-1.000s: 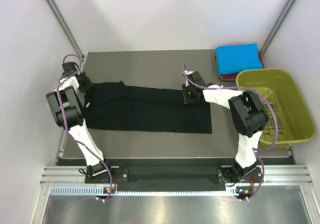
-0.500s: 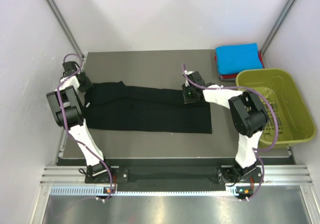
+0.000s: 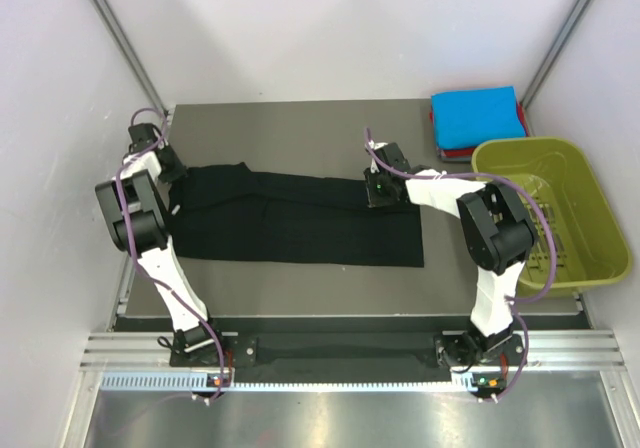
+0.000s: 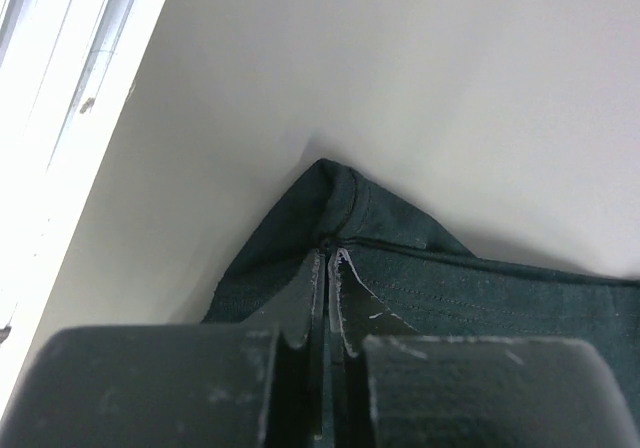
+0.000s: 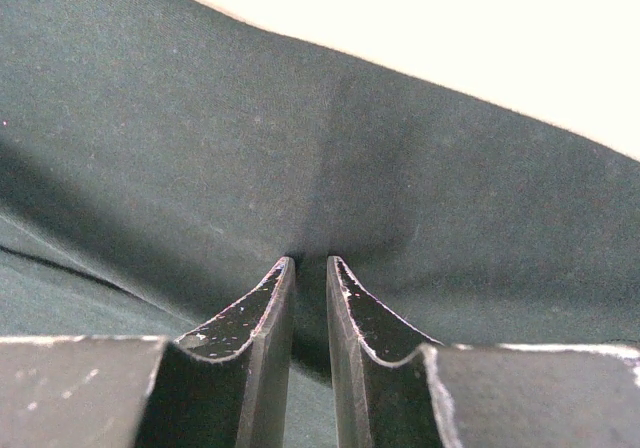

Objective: Fold and stack the t-shirts
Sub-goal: Fold the tshirt

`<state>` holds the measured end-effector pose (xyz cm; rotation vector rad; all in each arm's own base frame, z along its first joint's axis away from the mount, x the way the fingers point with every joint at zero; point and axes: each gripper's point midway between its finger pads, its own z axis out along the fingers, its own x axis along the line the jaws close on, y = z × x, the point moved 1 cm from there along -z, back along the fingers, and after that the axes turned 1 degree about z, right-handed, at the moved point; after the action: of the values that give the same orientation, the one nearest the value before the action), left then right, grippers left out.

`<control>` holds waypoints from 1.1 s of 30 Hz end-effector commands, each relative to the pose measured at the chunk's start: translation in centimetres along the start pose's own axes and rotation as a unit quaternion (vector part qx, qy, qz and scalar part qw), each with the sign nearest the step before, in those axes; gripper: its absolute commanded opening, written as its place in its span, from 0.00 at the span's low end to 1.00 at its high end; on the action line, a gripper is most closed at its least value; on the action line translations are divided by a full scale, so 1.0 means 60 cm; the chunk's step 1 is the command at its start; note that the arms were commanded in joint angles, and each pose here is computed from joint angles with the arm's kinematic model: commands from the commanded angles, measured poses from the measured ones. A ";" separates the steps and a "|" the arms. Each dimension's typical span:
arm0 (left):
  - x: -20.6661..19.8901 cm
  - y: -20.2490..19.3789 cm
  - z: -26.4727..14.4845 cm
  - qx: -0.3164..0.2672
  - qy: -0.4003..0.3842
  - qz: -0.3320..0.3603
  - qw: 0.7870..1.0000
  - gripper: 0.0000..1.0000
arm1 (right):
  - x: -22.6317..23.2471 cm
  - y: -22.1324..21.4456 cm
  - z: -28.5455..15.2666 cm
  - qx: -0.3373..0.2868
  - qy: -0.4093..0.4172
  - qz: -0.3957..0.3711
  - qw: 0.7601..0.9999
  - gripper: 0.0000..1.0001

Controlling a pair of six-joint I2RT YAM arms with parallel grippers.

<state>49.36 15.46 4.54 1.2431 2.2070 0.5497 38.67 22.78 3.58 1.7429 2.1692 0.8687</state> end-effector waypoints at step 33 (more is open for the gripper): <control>0.003 -0.020 -0.247 -0.076 0.067 -0.014 0.995 0.00 | 0.006 0.012 -0.005 -0.013 0.017 0.000 1.000 0.21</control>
<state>40.08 13.44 12.73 1.1949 2.2692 0.6876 39.16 23.16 3.56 1.7460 2.1762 0.8954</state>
